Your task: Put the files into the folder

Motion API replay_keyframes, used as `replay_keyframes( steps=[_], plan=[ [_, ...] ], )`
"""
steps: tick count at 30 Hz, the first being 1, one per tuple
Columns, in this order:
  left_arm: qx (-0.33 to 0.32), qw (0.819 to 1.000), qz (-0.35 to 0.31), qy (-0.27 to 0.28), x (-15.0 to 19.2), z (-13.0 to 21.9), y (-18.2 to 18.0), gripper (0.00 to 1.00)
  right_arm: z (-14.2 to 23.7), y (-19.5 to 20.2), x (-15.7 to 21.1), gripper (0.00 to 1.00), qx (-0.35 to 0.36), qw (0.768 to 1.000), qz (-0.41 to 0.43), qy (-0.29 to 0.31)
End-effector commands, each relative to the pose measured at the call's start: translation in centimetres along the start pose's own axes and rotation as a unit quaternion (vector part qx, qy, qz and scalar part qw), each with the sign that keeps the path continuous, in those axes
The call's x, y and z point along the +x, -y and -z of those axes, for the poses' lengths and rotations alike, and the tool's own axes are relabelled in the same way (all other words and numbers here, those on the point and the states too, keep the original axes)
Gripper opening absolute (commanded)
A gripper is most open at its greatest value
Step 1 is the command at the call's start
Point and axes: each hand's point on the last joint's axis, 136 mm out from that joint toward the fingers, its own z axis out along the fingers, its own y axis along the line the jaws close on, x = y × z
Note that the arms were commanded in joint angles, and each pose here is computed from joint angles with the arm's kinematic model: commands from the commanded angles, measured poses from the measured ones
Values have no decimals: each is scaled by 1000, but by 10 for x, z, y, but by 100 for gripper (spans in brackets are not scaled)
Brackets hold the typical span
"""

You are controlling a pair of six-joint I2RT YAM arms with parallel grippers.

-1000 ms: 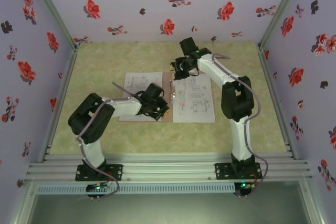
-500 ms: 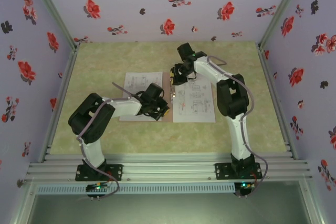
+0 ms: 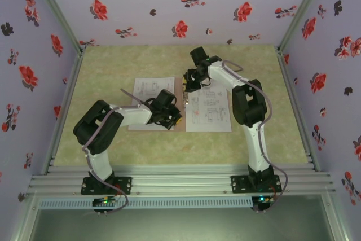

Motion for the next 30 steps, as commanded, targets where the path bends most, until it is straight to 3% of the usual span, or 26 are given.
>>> replay_keyframes(
  steps=[1, 10, 20, 30],
  plan=[
    [-30, 999, 10, -3, 2, -9, -20, 0, -12, 3, -1, 32, 11, 1000, -14, -2],
    [-31, 999, 9, -3, 2, -9, -19, 0, -15, 5, -1, 35, 14, 1000, -15, -4],
    [-32, 999, 7, -1, 1, -11, -19, 0, 5, 1, 16, 31, -5, 1000, 3, -21],
    [-35, 999, 9, -1, -1, -15, -18, 0, 24, 23, 26, 31, -4, 1000, 18, -24]
  ],
)
